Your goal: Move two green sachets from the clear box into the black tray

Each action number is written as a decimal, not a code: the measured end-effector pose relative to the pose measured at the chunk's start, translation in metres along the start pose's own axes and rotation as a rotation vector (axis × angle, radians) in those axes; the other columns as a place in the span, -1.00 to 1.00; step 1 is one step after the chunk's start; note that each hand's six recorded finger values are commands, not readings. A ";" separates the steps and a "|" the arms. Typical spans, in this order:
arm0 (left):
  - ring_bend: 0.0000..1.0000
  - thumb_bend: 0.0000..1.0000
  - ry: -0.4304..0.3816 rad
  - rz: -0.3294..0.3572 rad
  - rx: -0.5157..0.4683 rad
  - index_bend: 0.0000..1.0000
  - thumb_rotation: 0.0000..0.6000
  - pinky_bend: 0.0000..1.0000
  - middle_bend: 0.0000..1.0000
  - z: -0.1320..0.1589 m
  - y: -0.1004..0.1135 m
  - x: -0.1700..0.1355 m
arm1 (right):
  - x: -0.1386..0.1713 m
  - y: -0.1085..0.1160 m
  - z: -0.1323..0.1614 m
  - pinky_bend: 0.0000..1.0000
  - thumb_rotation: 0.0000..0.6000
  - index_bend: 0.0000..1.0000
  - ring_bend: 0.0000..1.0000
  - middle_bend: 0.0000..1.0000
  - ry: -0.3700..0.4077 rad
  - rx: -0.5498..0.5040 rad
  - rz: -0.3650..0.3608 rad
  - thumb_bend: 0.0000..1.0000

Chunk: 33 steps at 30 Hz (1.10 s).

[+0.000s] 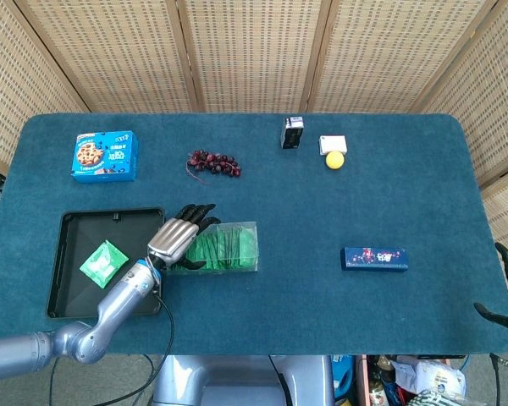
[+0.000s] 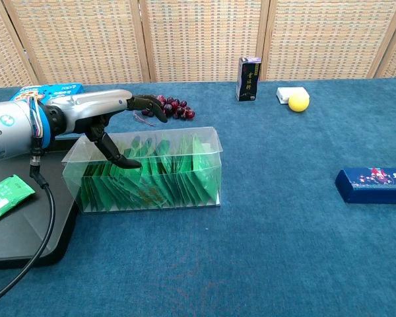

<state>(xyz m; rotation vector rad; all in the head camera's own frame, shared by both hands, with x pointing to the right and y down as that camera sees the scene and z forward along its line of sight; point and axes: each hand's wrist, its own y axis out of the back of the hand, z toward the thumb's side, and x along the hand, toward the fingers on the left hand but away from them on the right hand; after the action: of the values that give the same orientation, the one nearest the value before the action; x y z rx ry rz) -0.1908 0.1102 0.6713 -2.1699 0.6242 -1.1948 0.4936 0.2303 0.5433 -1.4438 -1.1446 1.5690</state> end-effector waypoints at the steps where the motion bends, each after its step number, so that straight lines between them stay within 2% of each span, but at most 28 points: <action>1: -1.00 -0.26 0.001 -0.002 0.002 -0.56 1.00 -1.00 -1.00 0.000 0.000 0.000 | 0.000 0.000 0.001 -1.00 1.00 -1.00 -1.00 -1.00 0.007 0.002 -0.002 -1.00; 5: -1.00 -0.07 0.002 -0.011 -0.004 -0.49 1.00 -1.00 -1.00 0.001 0.003 0.001 | 0.002 -0.001 0.005 -1.00 1.00 -1.00 -1.00 -1.00 0.025 0.007 -0.002 -1.00; 9: -1.00 0.00 0.009 -0.013 -0.020 -0.48 1.00 -1.00 -1.00 -0.001 0.009 0.001 | 0.002 -0.001 0.006 -1.00 1.00 -1.00 -1.00 -1.00 0.024 0.006 0.001 -1.00; 20: -1.00 0.05 0.043 0.000 -0.118 -0.45 1.00 -1.00 -1.00 -0.013 0.040 0.001 | 0.002 -0.001 0.005 -1.00 1.00 -1.00 -1.00 -1.00 0.021 0.001 0.003 -1.00; 33: -1.00 0.13 0.091 -0.076 -0.257 -0.44 1.00 -1.00 -1.00 -0.038 0.075 0.018 | 0.003 0.002 0.004 -1.00 1.00 -1.00 -1.00 -1.00 0.014 0.002 -0.004 -1.00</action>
<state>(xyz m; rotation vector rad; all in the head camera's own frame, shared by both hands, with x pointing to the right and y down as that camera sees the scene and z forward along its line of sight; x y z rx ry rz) -0.2241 0.0349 0.6477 -2.3798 0.7777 -1.3215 0.4893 0.2315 0.5406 -1.4486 -1.1367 1.5546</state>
